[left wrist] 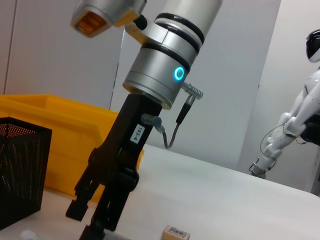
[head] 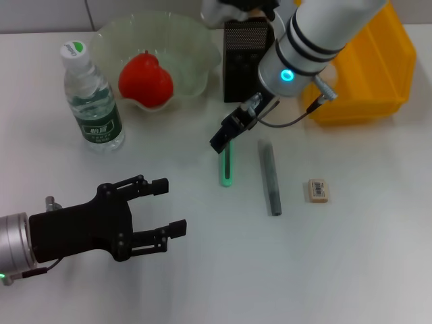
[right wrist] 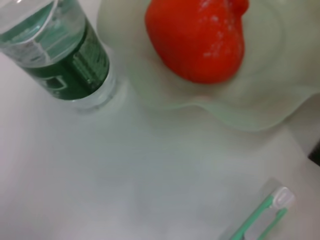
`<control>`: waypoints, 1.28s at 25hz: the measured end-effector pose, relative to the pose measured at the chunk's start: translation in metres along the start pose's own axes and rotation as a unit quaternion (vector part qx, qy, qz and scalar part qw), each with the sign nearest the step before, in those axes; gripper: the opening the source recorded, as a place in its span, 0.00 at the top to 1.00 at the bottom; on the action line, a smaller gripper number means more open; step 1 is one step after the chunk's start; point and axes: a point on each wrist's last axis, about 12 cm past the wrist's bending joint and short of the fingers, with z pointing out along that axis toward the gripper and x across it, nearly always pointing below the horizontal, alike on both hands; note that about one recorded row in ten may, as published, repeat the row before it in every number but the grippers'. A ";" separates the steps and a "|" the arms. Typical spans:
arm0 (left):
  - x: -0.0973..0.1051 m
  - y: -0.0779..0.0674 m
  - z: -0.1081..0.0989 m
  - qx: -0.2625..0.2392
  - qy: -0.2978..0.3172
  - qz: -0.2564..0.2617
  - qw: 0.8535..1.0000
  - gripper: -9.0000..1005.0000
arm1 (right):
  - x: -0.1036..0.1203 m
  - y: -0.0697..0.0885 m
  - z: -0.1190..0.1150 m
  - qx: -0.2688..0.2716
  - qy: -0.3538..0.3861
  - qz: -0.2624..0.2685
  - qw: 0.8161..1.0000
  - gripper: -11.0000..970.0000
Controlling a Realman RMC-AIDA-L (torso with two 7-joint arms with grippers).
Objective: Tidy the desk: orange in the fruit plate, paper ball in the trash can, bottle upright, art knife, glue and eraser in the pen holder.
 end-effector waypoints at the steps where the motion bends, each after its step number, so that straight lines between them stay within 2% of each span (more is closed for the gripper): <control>1: 0.000 0.000 0.000 0.000 0.000 0.000 1.000 0.19 | 0.000 0.000 0.000 0.000 0.000 0.000 1.000 0.14; 15: 0.000 0.000 0.001 0.001 -0.001 0.001 1.000 0.19 | 0.009 0.004 0.015 0.010 -0.022 -0.020 1.000 0.14; 32: -0.002 0.001 0.001 0.002 -0.001 0.001 1.000 0.19 | 0.016 0.006 0.022 0.026 -0.028 -0.052 0.998 0.14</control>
